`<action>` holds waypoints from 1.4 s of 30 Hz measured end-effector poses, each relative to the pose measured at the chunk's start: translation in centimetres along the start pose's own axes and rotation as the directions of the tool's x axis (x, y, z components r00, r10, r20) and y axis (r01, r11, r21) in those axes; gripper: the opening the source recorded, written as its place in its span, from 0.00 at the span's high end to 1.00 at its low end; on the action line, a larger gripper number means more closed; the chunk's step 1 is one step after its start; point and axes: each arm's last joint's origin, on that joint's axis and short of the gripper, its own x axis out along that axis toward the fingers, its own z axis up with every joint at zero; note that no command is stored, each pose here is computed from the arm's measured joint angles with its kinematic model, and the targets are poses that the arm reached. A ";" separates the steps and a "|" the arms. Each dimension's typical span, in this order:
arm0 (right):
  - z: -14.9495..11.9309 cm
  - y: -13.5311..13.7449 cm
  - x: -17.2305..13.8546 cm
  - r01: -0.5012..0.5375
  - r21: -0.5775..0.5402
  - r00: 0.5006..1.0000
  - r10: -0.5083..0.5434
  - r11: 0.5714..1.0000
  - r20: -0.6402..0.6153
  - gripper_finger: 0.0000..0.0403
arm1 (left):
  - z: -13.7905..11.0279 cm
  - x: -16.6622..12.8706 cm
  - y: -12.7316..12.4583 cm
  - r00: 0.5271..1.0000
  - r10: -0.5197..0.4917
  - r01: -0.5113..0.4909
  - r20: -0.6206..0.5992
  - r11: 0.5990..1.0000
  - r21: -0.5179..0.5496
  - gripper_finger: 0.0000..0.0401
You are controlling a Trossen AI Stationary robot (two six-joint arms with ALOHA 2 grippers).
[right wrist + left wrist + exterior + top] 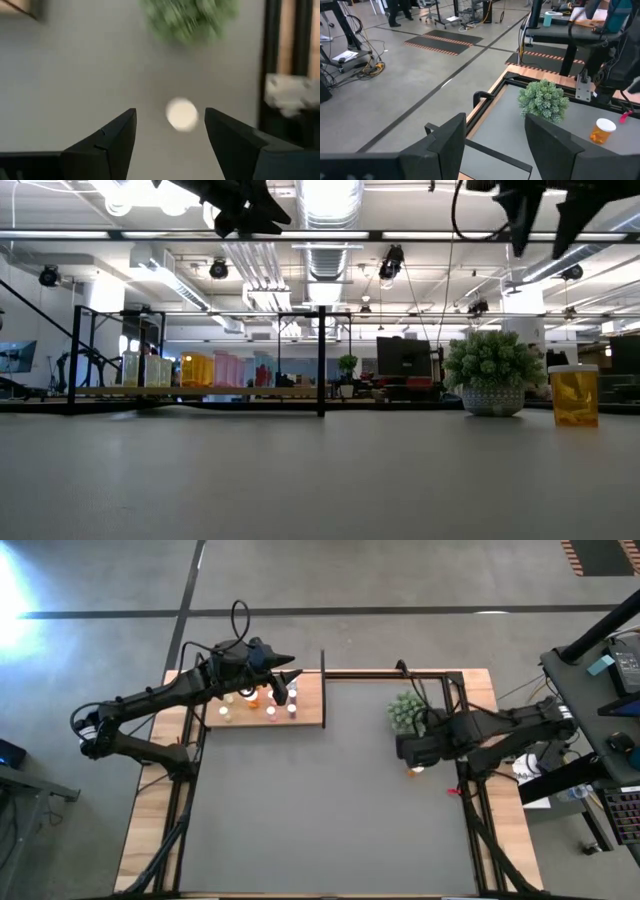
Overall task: Pick and place medicine bottles onto shelf by color
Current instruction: Put the orange pill bottle on the shelf aligned with the other orange bottles
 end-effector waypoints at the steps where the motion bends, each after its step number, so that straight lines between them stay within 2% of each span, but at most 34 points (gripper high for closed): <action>1: -0.1 0.1 0.2 0.021 -0.012 0.999 -0.022 1.000 -0.038 0.44 | 0.0 0.0 0.0 1.000 0.000 0.000 0.000 1.000 0.000 0.53; 5: -0.4 0.2 1.4 0.064 -0.052 0.990 -0.070 0.997 -0.124 0.44 | 0.0 0.0 0.0 1.000 0.000 0.000 0.000 1.000 -0.001 0.53; 9: -0.2 -0.3 2.6 0.098 -0.045 0.983 -0.103 0.994 -0.153 0.44 | 0.0 0.0 0.0 1.000 0.000 0.000 -0.001 1.000 -0.001 0.53; 13: 0.0 -0.1 4.3 0.069 -0.040 0.978 -0.076 0.997 -0.197 0.44 | -0.3 0.0 0.0 1.000 0.000 0.000 -0.029 1.000 0.001 0.53; 19: -0.1 0.2 7.9 0.005 -0.096 0.961 -0.031 0.995 -0.276 0.44 | -0.9 -0.1 0.0 0.996 -0.001 0.001 -0.090 1.000 0.003 0.53; 24: -0.1 -0.4 9.5 0.035 -0.136 0.954 -0.073 0.990 -0.290 0.44 | -1.0 -0.1 0.0 0.995 -0.001 0.002 -0.105 1.000 0.004 0.53; 32: -0.4 -1.0 10.5 0.065 -0.171 0.952 -0.112 0.983 -0.285 0.44 | -1.0 -0.1 0.0 0.995 -0.001 0.002 -0.104 1.000 0.004 0.53; 39: -0.2 -0.7 10.1 0.011 -0.264 0.955 -0.089 0.964 -0.283 0.44 | -1.0 -0.1 0.0 0.995 0.000 0.001 -0.104 1.000 0.005 0.53; 42: -0.2 -0.6 10.0 0.013 -0.247 0.955 -0.084 0.969 -0.283 0.44 | -1.0 -0.1 0.0 0.995 0.000 0.001 -0.104 1.000 0.005 0.53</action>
